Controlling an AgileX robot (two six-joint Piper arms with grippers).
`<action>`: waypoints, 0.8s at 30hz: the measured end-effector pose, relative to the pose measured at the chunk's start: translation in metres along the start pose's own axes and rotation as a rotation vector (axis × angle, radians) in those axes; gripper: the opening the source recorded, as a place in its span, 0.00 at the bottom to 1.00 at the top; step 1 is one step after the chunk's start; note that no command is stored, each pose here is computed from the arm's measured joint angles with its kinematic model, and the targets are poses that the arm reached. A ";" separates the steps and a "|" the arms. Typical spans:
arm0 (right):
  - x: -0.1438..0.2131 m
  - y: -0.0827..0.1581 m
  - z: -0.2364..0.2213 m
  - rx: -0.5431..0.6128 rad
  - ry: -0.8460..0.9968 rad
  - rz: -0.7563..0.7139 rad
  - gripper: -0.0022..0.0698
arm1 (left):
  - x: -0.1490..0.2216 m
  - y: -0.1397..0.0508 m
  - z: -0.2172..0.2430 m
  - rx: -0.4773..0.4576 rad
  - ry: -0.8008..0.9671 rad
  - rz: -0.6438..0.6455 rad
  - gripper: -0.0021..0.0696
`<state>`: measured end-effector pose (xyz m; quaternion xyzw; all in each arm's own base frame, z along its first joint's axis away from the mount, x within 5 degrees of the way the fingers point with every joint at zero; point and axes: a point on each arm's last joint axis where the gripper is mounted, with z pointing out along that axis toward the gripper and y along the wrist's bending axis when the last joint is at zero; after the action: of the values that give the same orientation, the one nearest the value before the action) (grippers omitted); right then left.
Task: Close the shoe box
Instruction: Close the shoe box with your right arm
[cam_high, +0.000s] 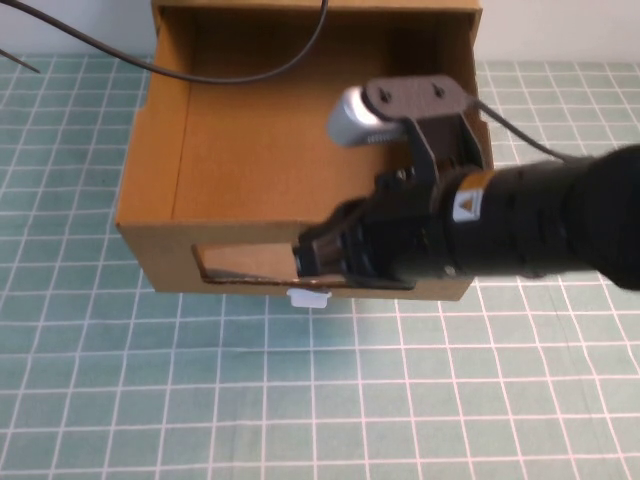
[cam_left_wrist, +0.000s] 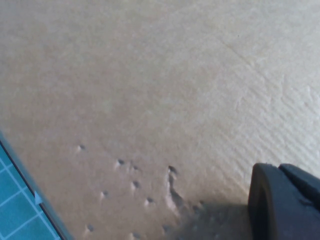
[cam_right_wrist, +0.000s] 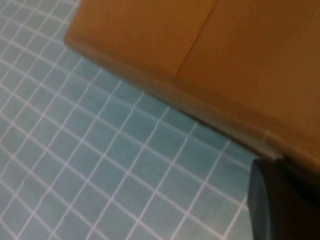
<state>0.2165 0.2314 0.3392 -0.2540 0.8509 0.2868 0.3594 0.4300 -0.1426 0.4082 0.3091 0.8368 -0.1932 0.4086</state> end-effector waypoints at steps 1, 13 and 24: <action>-0.003 -0.001 0.001 0.003 -0.009 0.002 0.01 | 0.000 0.000 0.000 0.000 0.000 0.000 0.02; -0.035 -0.028 0.007 0.066 -0.073 0.050 0.01 | 0.000 0.000 0.000 0.001 -0.001 -0.001 0.02; -0.049 -0.048 0.018 0.115 -0.199 0.072 0.01 | 0.000 0.000 0.000 0.002 -0.001 -0.004 0.02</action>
<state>0.2852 0.2209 0.3517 -0.1724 0.8348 0.2740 0.4453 0.4299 -0.1428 0.4083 0.3079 0.8368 -0.1952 0.4084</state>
